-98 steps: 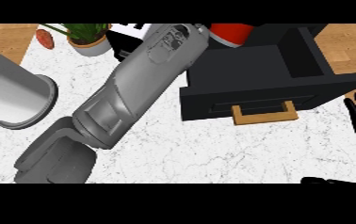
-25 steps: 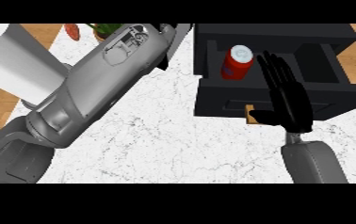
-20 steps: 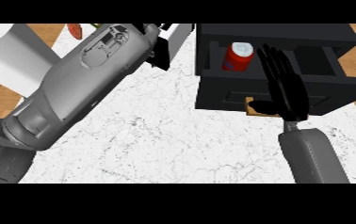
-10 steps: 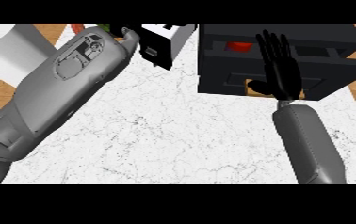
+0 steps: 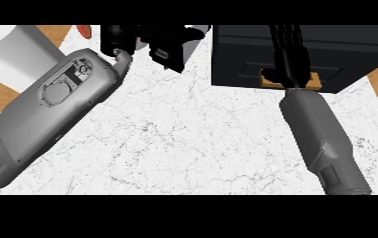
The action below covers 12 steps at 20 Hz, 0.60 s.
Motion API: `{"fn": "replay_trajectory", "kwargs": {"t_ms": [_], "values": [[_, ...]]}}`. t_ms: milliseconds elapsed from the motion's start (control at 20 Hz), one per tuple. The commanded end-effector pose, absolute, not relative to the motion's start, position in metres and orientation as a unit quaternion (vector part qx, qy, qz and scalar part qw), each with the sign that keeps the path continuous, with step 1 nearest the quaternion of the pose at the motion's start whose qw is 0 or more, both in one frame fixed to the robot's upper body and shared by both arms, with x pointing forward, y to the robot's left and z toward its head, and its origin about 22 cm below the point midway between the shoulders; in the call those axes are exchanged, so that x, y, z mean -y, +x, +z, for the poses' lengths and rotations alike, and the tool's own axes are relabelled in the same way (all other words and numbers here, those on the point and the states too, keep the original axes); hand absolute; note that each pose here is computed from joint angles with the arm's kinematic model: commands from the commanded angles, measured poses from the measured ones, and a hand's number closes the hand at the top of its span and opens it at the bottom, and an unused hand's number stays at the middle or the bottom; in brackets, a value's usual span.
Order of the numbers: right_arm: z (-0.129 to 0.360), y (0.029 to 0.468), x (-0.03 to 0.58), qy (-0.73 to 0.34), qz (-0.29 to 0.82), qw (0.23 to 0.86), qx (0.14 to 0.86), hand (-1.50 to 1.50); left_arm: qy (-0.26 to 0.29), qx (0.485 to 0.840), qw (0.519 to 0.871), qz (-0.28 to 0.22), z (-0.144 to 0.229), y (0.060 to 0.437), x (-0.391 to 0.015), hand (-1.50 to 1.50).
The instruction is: Pick up the can, place it into the drawer and close the drawer
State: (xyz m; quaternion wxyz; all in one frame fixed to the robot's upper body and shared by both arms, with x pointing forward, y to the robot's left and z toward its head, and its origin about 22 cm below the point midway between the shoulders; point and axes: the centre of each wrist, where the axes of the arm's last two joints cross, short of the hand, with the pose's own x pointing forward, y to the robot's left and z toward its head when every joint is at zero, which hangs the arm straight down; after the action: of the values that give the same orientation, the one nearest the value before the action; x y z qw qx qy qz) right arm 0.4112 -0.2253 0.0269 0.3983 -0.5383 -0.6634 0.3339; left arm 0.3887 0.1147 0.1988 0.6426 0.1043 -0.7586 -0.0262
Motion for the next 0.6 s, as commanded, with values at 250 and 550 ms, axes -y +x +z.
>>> {"fn": "replay_trajectory", "kwargs": {"t_ms": [250, 550], "values": [[0.048, 0.440, 0.211, -0.548, 0.331, 0.394, 0.659, -1.50, 0.109, 0.760, 0.640, -0.031, 0.189, 0.371, -0.140, -1.50], [0.072, 0.453, 0.208, -0.553, 0.310, 0.407, 0.658, -1.50, 0.100, 0.757, 0.644, -0.036, 0.176, 0.361, -0.145, -1.50]]}}
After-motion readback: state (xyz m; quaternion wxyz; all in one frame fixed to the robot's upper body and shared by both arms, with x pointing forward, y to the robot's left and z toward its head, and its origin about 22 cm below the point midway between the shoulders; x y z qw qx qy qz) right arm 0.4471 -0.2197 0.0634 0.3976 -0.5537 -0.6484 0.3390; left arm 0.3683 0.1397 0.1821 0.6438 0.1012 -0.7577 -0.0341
